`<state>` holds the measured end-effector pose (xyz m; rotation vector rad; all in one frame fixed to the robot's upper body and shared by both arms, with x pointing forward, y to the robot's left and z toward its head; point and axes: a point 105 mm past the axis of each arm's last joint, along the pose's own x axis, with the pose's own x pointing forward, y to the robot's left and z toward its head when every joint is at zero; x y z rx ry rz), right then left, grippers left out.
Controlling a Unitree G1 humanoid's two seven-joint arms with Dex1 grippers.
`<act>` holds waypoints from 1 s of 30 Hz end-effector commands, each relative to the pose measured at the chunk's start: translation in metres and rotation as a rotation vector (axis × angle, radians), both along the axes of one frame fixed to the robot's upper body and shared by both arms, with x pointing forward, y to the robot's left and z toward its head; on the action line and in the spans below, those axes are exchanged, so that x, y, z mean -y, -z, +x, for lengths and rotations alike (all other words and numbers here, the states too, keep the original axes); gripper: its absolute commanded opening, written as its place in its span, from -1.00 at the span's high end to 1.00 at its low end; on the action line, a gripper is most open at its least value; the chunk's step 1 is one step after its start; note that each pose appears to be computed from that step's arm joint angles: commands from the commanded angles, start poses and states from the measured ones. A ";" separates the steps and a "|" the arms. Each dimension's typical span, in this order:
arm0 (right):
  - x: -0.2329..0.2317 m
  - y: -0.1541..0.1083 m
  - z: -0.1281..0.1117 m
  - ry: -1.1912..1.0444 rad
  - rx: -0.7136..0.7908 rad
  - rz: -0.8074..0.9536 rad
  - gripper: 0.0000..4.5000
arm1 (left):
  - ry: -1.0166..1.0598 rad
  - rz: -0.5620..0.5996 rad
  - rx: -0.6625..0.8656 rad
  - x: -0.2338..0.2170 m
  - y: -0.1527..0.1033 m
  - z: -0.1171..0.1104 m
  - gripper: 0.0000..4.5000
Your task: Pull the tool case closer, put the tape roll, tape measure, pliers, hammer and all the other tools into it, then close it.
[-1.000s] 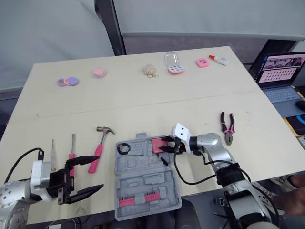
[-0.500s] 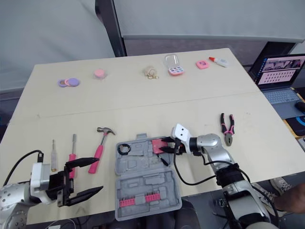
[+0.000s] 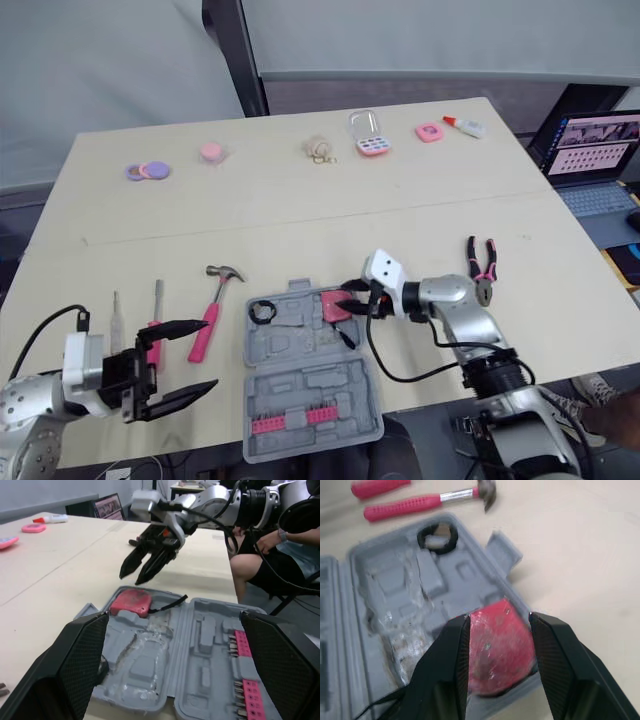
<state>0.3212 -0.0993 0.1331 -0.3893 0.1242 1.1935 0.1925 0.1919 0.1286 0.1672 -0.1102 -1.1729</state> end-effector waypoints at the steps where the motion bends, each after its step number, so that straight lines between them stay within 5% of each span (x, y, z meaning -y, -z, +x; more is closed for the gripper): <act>1: 0.012 -0.029 -0.021 0.024 0.034 0.021 0.12 | 0.020 -0.029 0.013 0.003 -0.003 0.001 -1.00; 5: 0.035 -0.029 -0.065 0.108 -0.065 -0.028 0.12 | 0.041 -0.020 0.009 0.002 0.001 -0.001 -1.00; 10: 0.049 -0.005 -0.132 0.202 -0.291 -0.060 0.12 | 0.015 0.014 -0.067 -0.005 0.016 -0.014 -1.00; 14: 0.065 0.019 -0.161 0.348 -0.432 -0.062 0.12 | -0.104 0.009 -0.170 -0.018 0.029 -0.022 -1.00; 22: 0.094 0.043 -0.167 0.551 -0.392 -0.041 0.12 | -0.280 -0.023 -0.204 -0.035 0.035 -0.045 -1.00; 30: 0.099 0.051 -0.158 0.576 -0.355 0.006 0.12 | -0.237 -0.021 -0.127 -0.036 0.031 -0.056 -1.00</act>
